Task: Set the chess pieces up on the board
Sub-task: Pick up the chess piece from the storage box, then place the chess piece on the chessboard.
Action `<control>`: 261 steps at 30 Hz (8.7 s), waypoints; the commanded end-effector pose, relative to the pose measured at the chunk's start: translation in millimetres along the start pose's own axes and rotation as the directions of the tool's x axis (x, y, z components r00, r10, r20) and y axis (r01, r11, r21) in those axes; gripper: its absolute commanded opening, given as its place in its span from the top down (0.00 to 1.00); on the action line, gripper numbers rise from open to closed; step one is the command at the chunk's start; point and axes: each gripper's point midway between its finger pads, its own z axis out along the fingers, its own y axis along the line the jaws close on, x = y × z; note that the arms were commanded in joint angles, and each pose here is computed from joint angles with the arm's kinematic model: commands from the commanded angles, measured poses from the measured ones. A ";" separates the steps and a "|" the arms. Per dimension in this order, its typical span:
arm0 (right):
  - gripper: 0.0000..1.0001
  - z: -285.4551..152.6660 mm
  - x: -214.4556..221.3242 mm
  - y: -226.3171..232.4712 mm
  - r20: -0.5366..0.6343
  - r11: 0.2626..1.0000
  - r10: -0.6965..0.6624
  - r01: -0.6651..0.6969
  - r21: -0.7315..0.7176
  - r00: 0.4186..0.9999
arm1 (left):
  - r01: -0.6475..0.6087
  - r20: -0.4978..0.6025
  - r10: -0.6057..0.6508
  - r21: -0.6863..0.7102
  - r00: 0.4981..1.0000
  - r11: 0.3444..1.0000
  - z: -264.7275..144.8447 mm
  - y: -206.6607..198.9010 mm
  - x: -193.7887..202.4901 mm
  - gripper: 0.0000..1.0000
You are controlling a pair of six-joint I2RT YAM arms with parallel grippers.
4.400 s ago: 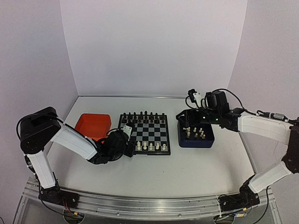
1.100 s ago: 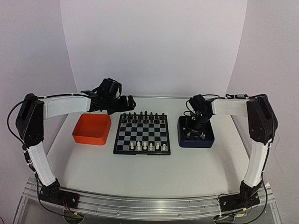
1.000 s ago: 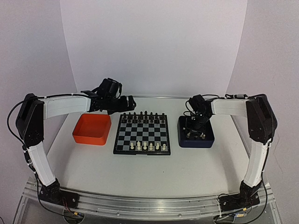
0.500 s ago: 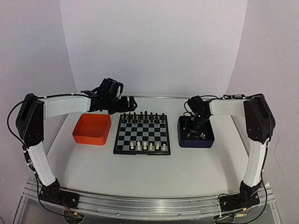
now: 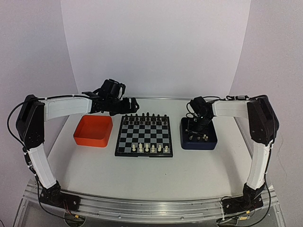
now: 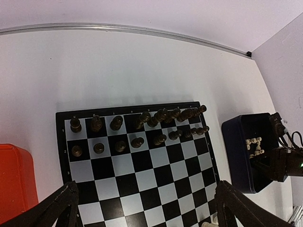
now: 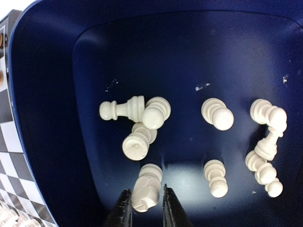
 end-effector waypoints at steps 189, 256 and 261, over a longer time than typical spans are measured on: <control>0.14 -200.7 61.1 144.7 0.156 0.687 -0.489 0.489 -0.537 0.858 | -0.806 0.559 0.611 0.538 0.561 0.248 -127.8 -71.5 102.4 1.00; 0.06 -158.9 82.0 136.9 0.066 0.714 -0.438 0.392 -0.580 0.897 | -0.591 0.521 0.321 0.517 0.791 0.619 -35.3 18.4 144.9 0.97; 0.06 -158.4 82.8 136.3 0.064 0.716 -0.438 0.391 -0.578 0.897 | -0.587 0.519 0.319 0.515 0.793 0.624 -34.0 19.0 144.0 0.87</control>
